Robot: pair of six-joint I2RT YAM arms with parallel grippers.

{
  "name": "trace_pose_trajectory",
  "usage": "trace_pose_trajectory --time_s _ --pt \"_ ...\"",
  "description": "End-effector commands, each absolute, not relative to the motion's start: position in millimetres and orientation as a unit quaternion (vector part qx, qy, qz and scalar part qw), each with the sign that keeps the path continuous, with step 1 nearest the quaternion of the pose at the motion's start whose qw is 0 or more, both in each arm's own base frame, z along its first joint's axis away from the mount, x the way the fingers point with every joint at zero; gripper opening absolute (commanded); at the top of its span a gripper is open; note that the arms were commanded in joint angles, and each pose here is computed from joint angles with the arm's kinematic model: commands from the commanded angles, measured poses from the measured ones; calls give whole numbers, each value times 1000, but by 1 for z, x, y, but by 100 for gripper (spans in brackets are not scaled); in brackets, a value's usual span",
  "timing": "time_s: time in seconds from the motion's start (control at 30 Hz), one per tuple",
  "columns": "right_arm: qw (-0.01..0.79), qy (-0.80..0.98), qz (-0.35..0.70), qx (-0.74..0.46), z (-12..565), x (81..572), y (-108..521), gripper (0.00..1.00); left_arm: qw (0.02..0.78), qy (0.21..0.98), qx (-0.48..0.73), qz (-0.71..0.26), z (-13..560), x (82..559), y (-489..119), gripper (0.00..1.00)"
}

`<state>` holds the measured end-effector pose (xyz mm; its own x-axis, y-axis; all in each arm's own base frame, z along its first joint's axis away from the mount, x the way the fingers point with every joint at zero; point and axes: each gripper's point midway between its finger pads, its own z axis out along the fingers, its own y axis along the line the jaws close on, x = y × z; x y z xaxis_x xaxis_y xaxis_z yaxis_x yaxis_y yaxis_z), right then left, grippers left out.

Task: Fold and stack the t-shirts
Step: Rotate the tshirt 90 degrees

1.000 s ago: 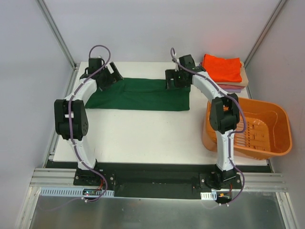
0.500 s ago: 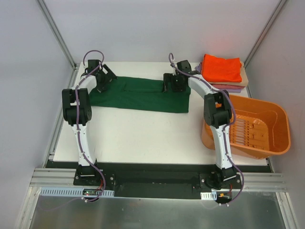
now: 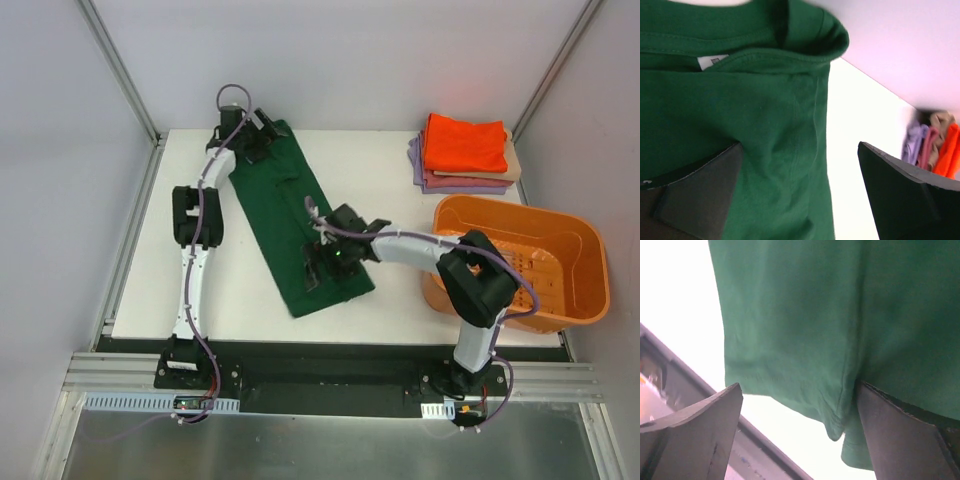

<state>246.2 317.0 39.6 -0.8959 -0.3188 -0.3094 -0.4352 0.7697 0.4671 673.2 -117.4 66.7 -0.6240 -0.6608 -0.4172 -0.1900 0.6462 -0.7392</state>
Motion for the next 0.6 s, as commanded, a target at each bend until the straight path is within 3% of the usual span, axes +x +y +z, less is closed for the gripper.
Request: trace_pose_trajectory --time_s 0.0,0.2,0.37,0.57 --pt "59 917 312 -241 49 177 354 96 356 811 -214 -411 60 683 -196 99" --pt "93 888 320 -315 73 162 383 96 412 767 -149 -469 93 689 -257 99" --pt "134 898 279 -313 81 178 372 96 443 767 -136 -444 116 690 -253 99" --pt "257 902 207 -279 124 217 345 96 489 737 -62 -462 226 670 -253 99"
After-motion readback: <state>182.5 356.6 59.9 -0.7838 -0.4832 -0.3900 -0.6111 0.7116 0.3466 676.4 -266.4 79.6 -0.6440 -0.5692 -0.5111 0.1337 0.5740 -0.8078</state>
